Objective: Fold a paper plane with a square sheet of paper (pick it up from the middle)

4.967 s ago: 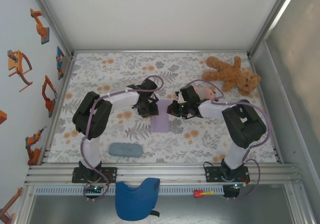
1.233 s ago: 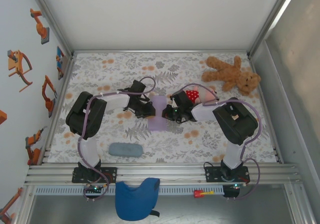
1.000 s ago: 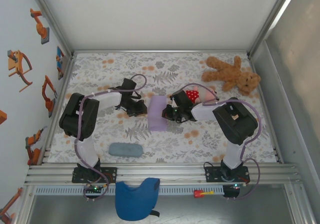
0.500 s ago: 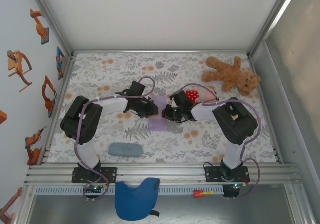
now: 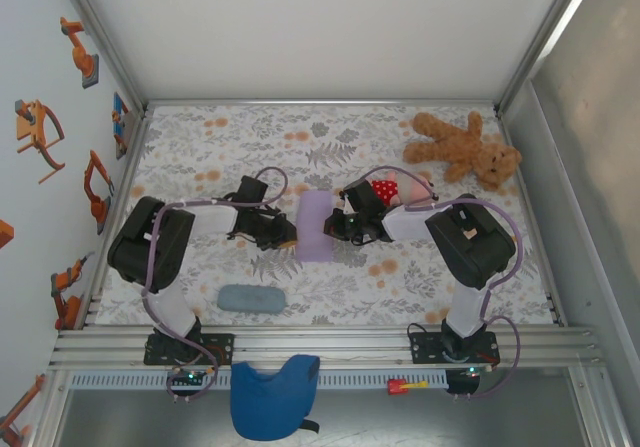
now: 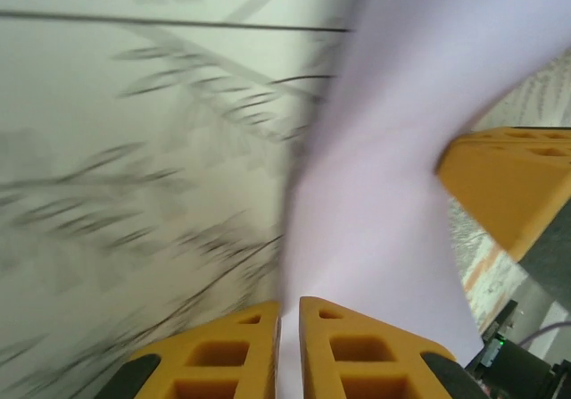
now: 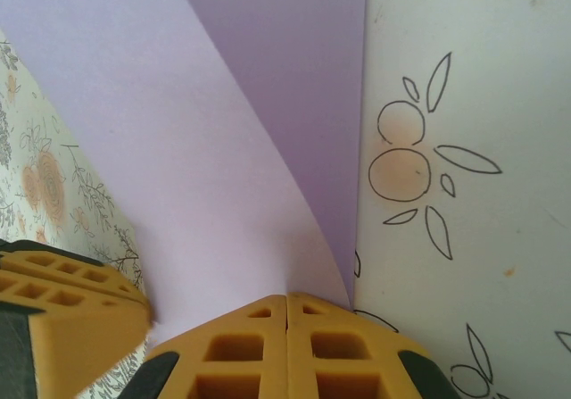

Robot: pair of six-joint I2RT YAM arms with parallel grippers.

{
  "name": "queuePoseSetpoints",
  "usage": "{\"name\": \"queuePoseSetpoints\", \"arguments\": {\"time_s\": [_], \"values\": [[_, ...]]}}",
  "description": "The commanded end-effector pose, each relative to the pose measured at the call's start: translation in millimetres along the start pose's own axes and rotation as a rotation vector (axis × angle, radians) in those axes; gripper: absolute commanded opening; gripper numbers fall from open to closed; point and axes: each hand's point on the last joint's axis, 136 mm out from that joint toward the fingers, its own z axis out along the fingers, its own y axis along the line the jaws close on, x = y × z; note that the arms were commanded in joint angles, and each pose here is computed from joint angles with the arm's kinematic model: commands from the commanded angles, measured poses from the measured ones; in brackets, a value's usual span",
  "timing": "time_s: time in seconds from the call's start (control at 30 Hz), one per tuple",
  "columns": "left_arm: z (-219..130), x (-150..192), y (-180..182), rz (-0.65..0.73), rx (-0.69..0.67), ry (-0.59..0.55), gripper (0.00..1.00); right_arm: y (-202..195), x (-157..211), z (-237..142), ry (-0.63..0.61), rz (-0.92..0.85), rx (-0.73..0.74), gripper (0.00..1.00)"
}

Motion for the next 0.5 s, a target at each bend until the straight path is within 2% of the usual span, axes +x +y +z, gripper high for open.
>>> {"name": "queuePoseSetpoints", "arguments": {"time_s": [0.0,0.13,0.27,0.47], "values": [[-19,12,18,-0.03,-0.094,0.001,0.15,-115,81,0,0.223,0.126,0.404,0.0],[-28,2,-25,0.017,0.001,-0.051,0.15,-116,80,0,0.219,0.128,0.404,0.0],[-10,3,-56,0.061,0.052,-0.03,0.15,-116,81,0,0.217,0.127,0.4,0.0],[22,15,-46,0.044,0.002,0.048,0.15,-116,81,0,0.219,0.122,0.396,0.0]]}}
